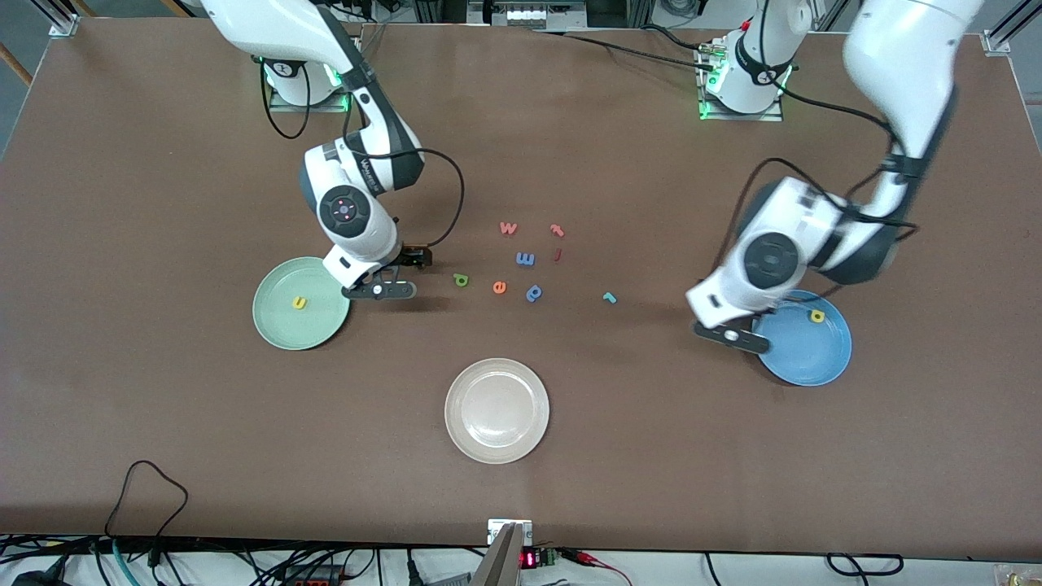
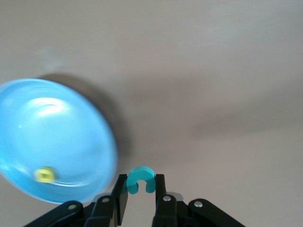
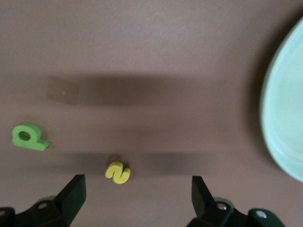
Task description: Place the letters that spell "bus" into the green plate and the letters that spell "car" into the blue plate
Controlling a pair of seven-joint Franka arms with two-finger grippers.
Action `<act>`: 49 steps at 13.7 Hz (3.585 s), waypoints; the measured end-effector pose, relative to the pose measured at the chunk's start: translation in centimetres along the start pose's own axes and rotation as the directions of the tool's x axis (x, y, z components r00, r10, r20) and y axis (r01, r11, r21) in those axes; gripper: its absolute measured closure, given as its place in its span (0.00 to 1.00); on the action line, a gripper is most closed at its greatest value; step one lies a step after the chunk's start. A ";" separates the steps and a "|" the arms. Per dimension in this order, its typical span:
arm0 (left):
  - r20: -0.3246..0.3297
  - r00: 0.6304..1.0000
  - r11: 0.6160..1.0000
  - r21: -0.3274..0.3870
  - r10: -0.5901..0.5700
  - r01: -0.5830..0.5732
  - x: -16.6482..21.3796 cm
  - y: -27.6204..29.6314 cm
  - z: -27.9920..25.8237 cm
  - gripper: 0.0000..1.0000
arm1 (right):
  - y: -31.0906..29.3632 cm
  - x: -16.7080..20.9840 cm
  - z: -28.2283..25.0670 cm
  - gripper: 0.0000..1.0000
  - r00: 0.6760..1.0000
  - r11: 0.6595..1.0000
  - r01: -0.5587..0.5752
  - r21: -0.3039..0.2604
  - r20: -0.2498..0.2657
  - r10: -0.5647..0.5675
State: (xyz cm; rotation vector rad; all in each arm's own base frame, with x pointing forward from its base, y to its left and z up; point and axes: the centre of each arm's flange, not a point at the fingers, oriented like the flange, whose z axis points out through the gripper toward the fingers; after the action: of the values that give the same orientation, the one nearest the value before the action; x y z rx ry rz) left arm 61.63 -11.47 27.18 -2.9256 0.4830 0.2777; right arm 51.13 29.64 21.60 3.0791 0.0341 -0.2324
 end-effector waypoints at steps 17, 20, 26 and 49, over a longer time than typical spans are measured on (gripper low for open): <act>-0.018 0.929 0.923 -0.113 -0.371 0.367 1.2 13.6 -1.2 0.00 | -3.2 -1.3 4.4 0.49 0.996 0.996 -0.089 -0.021 -0.006 0.089; 0.030 0.762 0.751 -0.149 -0.647 0.644 1.5 17.6 -0.1 0.00 | -3.1 -1.3 4.5 0.58 0.996 0.996 -0.091 -0.020 -0.005 0.091; 0.094 0.595 0.558 -0.257 -0.799 0.789 1.2 22.8 3.9 0.18 | -2.9 -1.2 4.1 0.69 0.995 0.995 -0.096 -0.019 -0.007 0.096; -0.030 0.799 0.798 0.038 -0.601 0.602 2.6 13.2 0.4 0.84 | 10.1 7.3 -2.6 0.16 1.000 1.000 -0.022 0.001 -0.021 0.022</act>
State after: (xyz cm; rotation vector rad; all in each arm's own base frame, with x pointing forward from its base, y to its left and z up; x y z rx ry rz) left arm 59.60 -24.50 24.50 -2.8464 -0.4493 0.1469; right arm 59.04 19.81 23.56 3.0807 0.0016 -0.1983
